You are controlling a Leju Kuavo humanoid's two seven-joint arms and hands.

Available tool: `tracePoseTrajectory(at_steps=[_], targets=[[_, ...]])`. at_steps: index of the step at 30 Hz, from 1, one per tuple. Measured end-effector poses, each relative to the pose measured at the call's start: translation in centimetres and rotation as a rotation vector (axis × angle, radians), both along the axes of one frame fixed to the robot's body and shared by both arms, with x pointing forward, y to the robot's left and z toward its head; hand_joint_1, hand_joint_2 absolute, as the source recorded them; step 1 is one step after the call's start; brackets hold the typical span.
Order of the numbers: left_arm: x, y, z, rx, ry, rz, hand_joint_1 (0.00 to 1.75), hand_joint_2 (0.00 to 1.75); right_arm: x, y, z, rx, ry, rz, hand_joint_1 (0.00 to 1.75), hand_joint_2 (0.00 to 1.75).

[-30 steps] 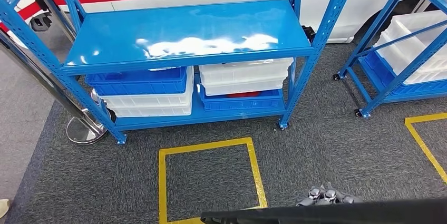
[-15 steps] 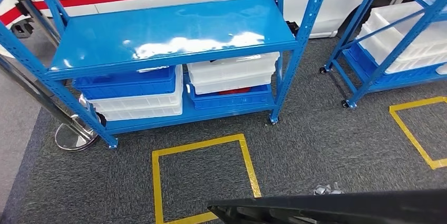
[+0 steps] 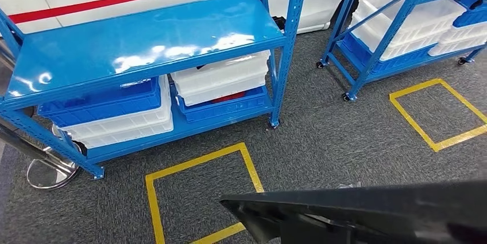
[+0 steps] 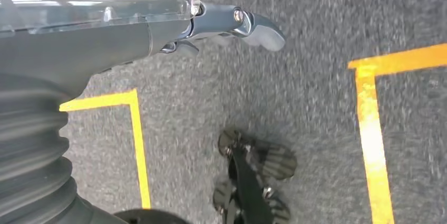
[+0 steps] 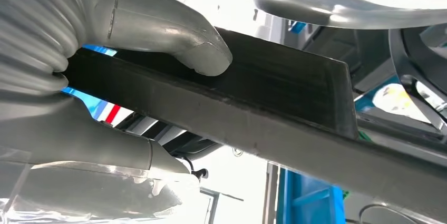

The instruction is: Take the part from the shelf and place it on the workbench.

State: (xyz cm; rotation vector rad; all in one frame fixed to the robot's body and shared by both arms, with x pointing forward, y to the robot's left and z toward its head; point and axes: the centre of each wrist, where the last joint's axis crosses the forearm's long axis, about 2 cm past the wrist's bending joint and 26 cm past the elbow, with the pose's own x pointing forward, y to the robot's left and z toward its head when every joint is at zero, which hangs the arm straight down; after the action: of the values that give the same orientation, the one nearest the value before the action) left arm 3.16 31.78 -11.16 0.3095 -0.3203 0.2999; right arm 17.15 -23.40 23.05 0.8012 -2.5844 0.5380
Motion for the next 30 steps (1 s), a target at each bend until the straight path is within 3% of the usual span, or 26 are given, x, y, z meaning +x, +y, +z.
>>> tracePoseTrajectory(at_steps=[6, 13, 18, 25, 30], targets=[[0.7, 0.4, 0.1, 0.007, -0.022, -0.014, 0.00, 1.75, 2.0, 0.5, -0.1, -0.038, -0.024, 0.004, 1.62, 1.75], [1.5, 0.5, 0.2, 0.004, -0.061, -0.020, 0.00, 1.75, 6.1, 1.1, -2.2, -0.166, 0.031, 0.039, 1.62, 1.75], [1.9, 0.5, 0.2, 0.002, -0.080, -0.015, 0.00, 1.75, 7.7, 1.1, -3.2, -0.220, 0.054, 0.027, 1.62, 1.75], [1.4, 0.9, 0.2, 0.008, -0.070, 0.002, 0.00, 1.75, 10.5, 0.8, -4.3, -0.288, 0.087, -0.030, 1.62, 1.75], [1.0, 1.3, 0.2, 0.030, -0.058, 0.020, 0.00, 1.75, 11.2, 0.7, -3.9, -0.239, 0.106, -0.016, 1.62, 1.75]])
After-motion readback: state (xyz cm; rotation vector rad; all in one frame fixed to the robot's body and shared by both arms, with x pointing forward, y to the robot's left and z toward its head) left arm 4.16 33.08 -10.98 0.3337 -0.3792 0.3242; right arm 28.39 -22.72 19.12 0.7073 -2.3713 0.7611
